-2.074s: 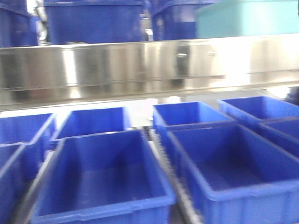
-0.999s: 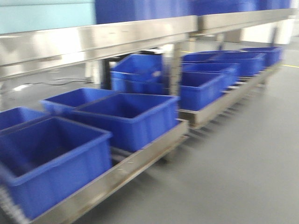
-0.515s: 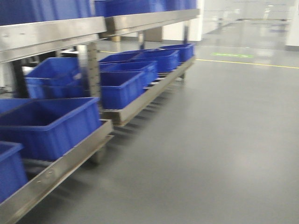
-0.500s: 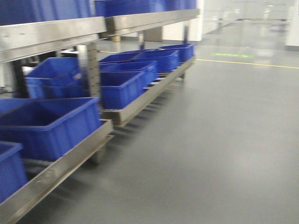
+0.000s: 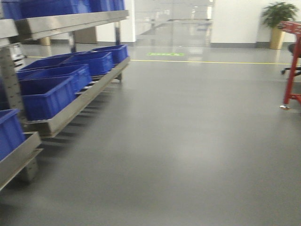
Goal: Move two blue bins to right shelf middle
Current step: 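Drive the base along the aisle to the next shelf carrying the bin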
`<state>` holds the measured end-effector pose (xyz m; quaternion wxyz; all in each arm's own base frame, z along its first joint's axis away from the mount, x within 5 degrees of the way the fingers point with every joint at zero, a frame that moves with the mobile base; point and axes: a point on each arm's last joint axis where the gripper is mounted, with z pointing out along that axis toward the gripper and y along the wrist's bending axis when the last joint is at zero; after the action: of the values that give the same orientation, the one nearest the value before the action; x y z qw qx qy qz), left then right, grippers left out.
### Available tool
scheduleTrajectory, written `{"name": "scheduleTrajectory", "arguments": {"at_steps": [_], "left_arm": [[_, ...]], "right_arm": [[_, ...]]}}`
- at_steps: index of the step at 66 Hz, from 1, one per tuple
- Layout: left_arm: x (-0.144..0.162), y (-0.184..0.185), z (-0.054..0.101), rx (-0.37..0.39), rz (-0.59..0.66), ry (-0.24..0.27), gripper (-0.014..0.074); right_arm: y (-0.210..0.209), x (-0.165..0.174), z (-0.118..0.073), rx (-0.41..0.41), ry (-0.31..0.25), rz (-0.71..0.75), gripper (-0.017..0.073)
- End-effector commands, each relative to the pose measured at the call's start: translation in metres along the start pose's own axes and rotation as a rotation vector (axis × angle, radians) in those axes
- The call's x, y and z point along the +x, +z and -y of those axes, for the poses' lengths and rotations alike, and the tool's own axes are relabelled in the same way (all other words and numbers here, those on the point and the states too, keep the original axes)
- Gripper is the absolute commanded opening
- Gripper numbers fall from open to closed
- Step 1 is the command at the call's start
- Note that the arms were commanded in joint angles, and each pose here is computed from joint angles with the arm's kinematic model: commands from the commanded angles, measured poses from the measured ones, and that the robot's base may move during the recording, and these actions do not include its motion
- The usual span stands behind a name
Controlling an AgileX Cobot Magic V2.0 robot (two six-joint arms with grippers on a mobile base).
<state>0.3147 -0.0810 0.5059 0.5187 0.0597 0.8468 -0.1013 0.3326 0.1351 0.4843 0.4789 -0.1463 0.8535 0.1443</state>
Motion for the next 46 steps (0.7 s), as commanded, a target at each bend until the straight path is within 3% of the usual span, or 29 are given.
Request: {"name": "scheduleTrajectory", "arguments": {"at_steps": [1, 46], "left_arm": [[-0.0075, -0.0116, 0.0162, 0.128, 0.059, -0.073, -0.0111], [-0.0075, -0.0116, 0.0162, 0.128, 0.059, -0.073, -0.0111]], "right_arm": [[-0.0007, -0.0081, -0.0038, -0.026, 0.020, 0.080, -0.0151], [-0.0007, -0.0081, -0.0038, -0.026, 0.020, 0.080, -0.0151]]}}
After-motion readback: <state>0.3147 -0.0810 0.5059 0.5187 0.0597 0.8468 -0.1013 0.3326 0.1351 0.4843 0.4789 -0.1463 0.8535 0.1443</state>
